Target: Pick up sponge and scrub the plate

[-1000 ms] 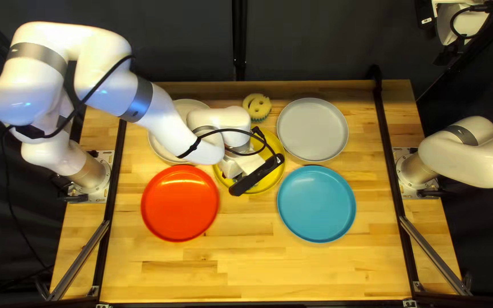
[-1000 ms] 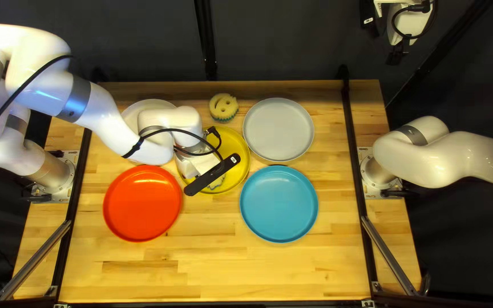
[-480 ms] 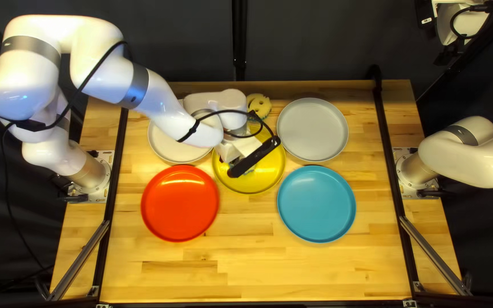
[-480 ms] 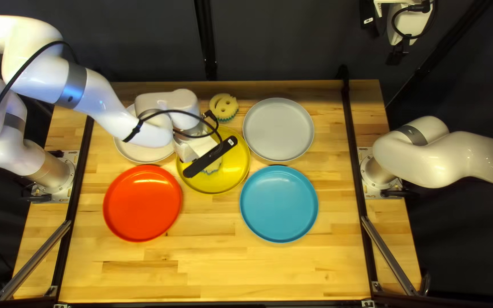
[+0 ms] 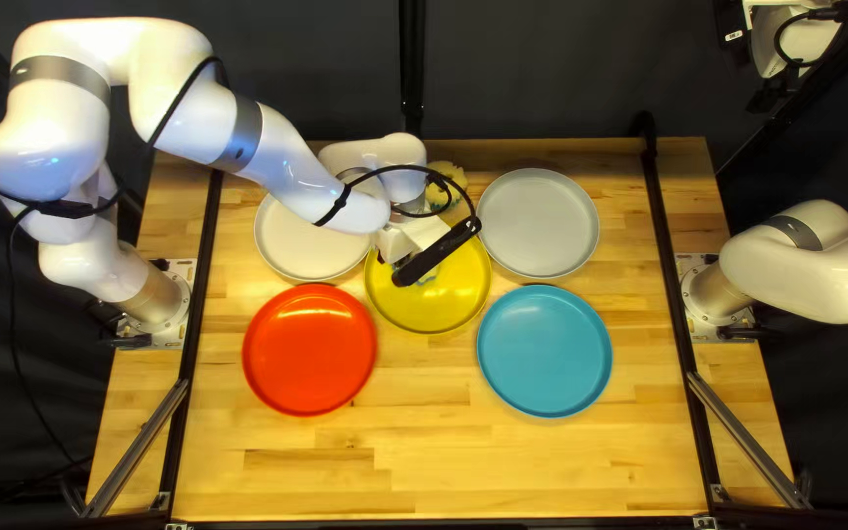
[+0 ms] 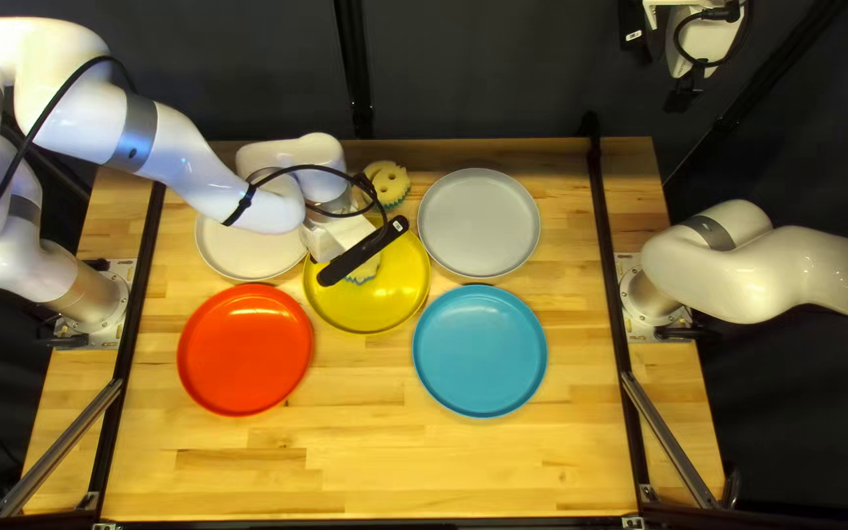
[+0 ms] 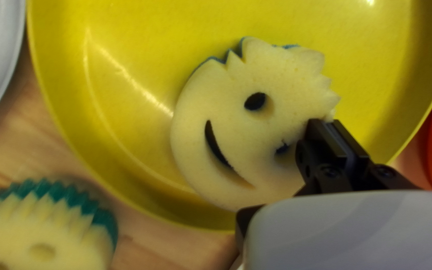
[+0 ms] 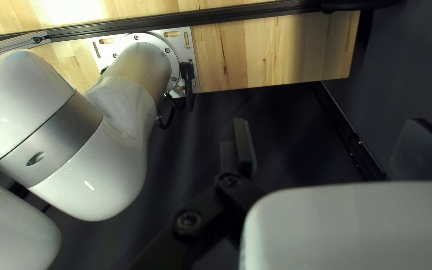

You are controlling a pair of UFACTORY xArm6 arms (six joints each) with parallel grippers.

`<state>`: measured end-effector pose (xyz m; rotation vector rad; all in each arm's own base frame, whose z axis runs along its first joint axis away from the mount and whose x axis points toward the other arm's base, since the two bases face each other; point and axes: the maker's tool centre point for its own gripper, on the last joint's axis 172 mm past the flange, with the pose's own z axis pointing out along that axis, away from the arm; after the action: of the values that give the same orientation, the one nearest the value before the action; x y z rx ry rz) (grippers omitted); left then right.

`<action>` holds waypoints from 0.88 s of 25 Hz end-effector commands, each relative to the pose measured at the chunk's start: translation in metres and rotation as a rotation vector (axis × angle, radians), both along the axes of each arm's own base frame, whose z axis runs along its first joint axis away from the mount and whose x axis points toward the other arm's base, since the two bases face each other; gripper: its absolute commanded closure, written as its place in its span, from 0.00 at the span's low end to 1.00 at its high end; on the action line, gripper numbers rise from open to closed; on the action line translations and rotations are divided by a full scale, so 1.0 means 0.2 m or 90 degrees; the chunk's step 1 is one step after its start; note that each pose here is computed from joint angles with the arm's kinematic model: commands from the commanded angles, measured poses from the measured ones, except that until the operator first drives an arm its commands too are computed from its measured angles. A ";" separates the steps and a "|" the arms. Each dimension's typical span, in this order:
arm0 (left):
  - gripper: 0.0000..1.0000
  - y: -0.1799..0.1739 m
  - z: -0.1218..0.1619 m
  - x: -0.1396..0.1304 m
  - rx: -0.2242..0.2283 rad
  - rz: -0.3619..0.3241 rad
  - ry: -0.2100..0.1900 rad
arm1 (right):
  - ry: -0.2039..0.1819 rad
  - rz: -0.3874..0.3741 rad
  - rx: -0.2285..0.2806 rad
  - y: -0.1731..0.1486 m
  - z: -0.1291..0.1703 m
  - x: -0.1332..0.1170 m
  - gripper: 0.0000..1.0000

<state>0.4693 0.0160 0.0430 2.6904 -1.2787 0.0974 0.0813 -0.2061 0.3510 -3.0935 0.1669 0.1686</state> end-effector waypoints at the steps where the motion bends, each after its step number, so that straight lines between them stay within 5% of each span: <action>1: 1.00 -0.13 0.03 -0.02 0.005 0.003 -0.014 | 0.000 0.000 0.000 0.00 0.00 0.00 0.00; 10: 1.00 -0.40 0.33 -0.12 0.069 0.022 -0.061 | 0.000 0.000 0.000 0.00 0.00 0.00 0.00; 22: 1.00 -0.91 0.32 0.12 0.101 -0.028 -0.177 | 0.000 0.000 0.000 0.00 0.00 0.00 0.00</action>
<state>0.4844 -0.1505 0.1097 2.8634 -1.4458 0.3450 0.0813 -0.2061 0.3510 -3.0935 0.1669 0.1686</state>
